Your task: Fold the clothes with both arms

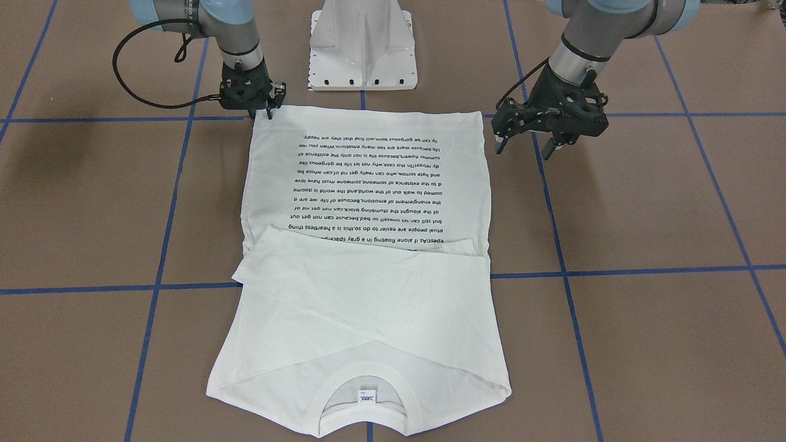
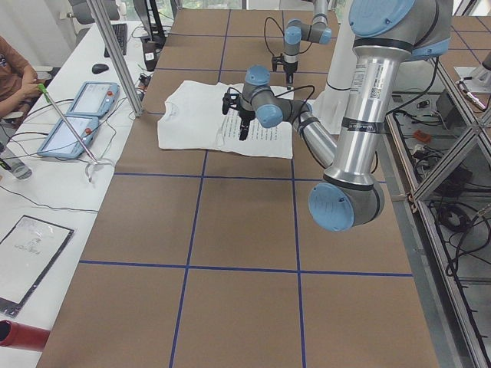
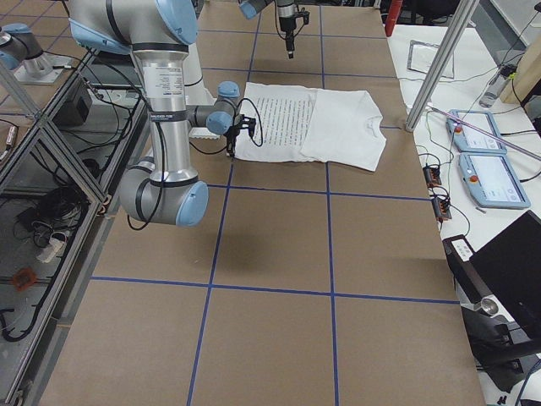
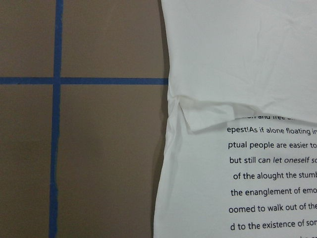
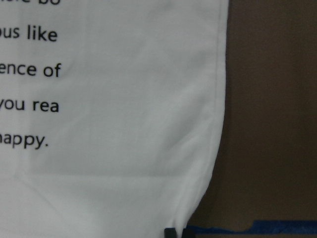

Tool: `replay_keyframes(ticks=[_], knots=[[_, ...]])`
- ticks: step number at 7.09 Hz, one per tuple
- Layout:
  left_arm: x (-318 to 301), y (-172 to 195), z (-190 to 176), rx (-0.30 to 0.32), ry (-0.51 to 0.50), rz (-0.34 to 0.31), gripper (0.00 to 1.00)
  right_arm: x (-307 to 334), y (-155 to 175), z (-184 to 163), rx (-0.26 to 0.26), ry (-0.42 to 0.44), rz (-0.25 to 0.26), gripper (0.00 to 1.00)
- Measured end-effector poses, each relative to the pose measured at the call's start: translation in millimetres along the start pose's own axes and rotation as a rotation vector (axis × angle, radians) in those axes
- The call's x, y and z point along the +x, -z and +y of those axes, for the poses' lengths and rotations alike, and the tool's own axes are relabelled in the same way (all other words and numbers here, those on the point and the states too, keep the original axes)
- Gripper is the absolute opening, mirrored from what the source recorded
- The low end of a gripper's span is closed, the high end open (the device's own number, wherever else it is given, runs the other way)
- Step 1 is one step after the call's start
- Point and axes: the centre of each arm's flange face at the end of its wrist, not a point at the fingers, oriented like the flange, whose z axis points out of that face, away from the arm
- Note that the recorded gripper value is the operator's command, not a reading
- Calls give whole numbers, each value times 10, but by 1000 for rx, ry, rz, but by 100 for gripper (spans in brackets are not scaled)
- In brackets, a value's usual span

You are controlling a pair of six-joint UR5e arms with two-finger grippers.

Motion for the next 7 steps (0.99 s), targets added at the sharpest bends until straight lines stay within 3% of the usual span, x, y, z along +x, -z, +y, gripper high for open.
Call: replay_keyframes(ticks=[4, 7], knots=[[47, -106, 129, -29, 41, -1, 99, -41, 216, -29, 13, -6, -27, 0], [561, -592, 1130, -170, 206, -8, 98, -51, 402, -98, 64, -44, -51, 0]])
